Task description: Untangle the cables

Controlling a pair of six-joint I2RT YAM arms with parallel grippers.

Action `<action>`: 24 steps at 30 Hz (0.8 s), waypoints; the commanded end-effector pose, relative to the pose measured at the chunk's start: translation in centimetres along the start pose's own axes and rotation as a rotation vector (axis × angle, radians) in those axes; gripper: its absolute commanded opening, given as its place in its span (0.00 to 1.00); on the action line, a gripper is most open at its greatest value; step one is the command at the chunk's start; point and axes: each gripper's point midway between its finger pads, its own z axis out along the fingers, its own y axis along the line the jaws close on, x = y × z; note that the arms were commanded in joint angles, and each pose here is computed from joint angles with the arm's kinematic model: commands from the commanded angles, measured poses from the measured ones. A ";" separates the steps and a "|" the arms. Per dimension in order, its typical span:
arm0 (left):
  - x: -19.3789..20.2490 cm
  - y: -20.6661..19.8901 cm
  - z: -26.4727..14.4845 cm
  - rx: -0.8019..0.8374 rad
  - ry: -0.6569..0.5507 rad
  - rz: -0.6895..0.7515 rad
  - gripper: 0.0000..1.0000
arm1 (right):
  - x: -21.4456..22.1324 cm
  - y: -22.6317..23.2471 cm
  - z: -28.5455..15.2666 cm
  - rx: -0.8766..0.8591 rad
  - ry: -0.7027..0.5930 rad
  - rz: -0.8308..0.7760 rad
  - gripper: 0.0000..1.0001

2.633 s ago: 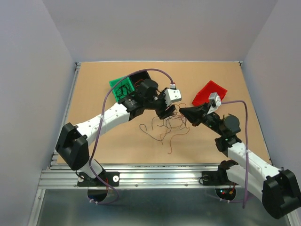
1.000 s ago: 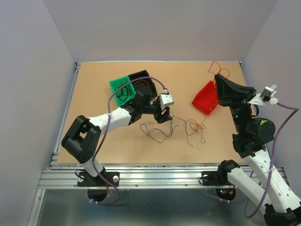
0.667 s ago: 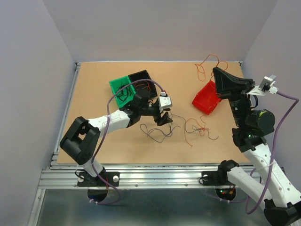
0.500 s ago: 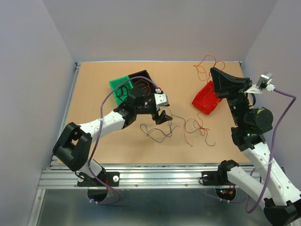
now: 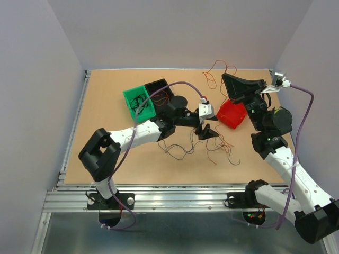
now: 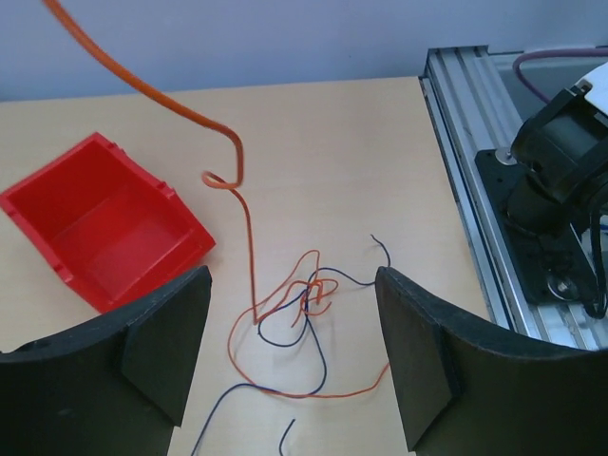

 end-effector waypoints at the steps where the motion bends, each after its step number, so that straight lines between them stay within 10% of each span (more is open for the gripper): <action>1: -0.5 0.3 2.5 -0.005 -0.019 0.018 0.81 | -5.6 4.9 1.1 -0.150 -0.145 0.025 0.01; 8: 2.6 2.1 4.8 -0.090 0.063 -0.026 0.70 | -6.2 5.4 1.5 -0.167 -0.157 0.042 0.00; 14: 2.2 1.8 5.7 -0.056 0.075 -0.090 0.00 | -6.0 3.9 0.9 -0.103 -0.183 0.070 0.01; 24: -5.2 0.6 0.5 -0.043 0.080 -0.035 0.00 | -3.3 -2.2 -3.3 0.161 -0.139 -0.129 0.01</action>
